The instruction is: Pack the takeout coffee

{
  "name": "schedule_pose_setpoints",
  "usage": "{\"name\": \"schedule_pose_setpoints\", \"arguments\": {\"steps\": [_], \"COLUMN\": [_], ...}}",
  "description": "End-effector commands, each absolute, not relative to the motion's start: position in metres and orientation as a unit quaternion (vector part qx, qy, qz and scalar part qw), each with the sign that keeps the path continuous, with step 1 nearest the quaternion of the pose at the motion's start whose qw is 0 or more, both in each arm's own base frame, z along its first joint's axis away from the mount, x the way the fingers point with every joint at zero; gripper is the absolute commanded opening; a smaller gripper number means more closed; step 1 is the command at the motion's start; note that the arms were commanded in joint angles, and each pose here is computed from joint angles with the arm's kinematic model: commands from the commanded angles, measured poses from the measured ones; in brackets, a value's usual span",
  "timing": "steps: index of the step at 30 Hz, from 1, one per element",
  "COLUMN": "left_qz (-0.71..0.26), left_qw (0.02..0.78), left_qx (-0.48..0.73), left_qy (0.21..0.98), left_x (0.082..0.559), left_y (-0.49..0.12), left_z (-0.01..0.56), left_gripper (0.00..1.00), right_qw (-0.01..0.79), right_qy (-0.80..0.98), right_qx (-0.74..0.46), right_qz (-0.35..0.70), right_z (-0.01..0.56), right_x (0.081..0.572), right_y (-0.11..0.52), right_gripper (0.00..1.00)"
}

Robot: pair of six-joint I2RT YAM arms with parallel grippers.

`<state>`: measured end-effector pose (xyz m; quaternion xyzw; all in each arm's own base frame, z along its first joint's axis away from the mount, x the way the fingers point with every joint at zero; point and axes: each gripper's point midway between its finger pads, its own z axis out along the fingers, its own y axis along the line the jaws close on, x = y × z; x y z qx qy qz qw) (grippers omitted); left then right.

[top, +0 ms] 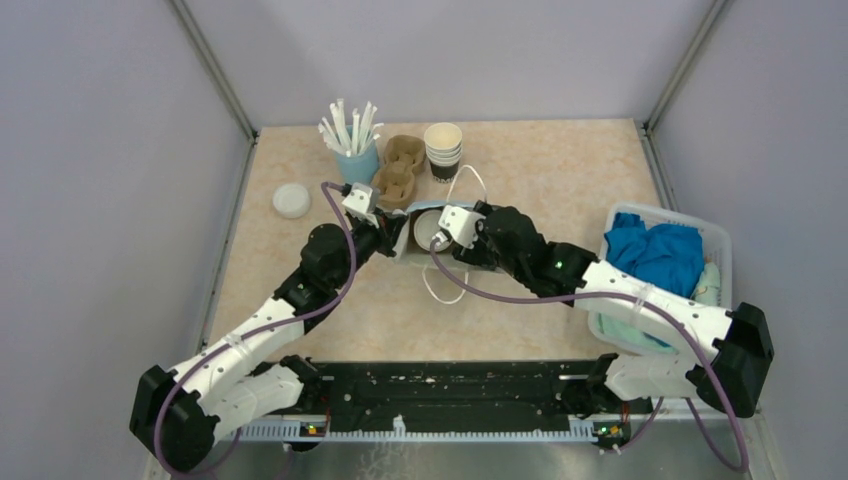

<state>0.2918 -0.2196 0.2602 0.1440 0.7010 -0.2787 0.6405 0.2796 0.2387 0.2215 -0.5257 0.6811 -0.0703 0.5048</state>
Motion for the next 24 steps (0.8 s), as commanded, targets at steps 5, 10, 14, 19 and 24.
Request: {"name": "schedule_pose_setpoints", "arguments": {"steps": [5, 10, 14, 19, 24], "left_qz": [-0.3, -0.306, -0.306, -0.303, -0.299], "left_qw": [0.67, 0.665, 0.662, 0.657, 0.652], "left_qx": [0.14, 0.153, 0.156, 0.158, 0.162], "left_qy": [0.664, 0.664, 0.666, 0.671, 0.677], "left_x": [0.286, 0.283, 0.282, 0.282, 0.281], "left_y": [-0.22, -0.223, -0.224, -0.224, -0.224], "left_z": [0.29, 0.289, 0.287, 0.287, 0.284], "left_gripper": [0.0, 0.0, 0.0, 0.0, 0.0], "right_qw": [0.553, 0.553, 0.558, 0.563, 0.562], "right_qy": [0.677, 0.669, 0.658, 0.65, 0.652], "right_qx": [-0.484, -0.496, -0.506, -0.51, -0.508], "right_qz": [-0.039, -0.033, -0.023, -0.024, -0.026], "right_z": [0.244, 0.231, 0.228, 0.223, 0.216], "right_x": [0.291, 0.296, 0.3, 0.31, 0.318], "right_y": [0.25, 0.257, 0.265, 0.268, 0.262], "right_gripper": [0.5, 0.5, 0.5, 0.5, 0.5]}}
